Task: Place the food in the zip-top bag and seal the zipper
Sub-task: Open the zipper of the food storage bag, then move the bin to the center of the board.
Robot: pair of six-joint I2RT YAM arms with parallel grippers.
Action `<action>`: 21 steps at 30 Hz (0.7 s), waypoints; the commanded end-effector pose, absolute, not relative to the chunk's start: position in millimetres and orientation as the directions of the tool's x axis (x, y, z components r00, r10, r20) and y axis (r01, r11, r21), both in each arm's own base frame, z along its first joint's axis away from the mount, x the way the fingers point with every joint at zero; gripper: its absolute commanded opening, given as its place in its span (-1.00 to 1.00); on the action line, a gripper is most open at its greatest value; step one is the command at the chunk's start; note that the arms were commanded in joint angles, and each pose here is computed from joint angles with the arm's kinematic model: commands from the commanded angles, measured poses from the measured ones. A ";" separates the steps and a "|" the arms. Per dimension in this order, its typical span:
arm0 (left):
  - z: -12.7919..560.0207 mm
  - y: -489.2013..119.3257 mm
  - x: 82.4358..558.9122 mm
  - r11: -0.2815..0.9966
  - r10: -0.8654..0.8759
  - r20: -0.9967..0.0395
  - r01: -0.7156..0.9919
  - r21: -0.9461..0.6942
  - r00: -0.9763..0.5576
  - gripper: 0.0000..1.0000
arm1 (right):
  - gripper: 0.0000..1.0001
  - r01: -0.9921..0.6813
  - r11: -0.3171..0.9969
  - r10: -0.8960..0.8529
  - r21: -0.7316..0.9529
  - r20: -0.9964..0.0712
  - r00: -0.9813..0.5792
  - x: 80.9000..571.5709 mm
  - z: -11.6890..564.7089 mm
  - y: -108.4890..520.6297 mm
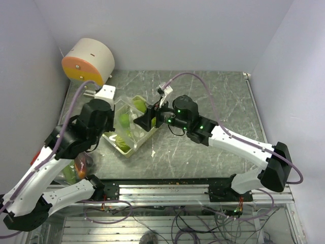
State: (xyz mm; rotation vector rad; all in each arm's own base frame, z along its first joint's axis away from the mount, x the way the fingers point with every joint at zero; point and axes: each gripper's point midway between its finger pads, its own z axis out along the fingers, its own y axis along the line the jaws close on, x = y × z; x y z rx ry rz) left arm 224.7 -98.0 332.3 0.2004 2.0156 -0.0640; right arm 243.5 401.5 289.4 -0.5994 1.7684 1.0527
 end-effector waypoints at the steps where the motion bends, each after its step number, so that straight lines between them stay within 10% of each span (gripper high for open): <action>1: 303.8 -76.1 226.7 0.981 0.193 -0.855 0.091 0.170 -0.482 -0.86 | 0.72 -0.890 0.320 0.160 0.326 -0.944 -0.289 215.4 369.2 401.4; 10: 310.4 -68.1 226.4 0.981 0.190 -0.865 0.060 0.183 -0.465 -0.86 | 1.00 -0.867 0.397 0.295 0.303 -0.936 -0.192 212.2 418.3 357.8; 21: 373.7 -32.3 213.3 0.980 0.162 -0.915 -0.049 0.194 -0.370 -0.87 | 0.81 -0.569 0.749 0.072 0.339 -0.896 -0.438 313.2 299.2 351.7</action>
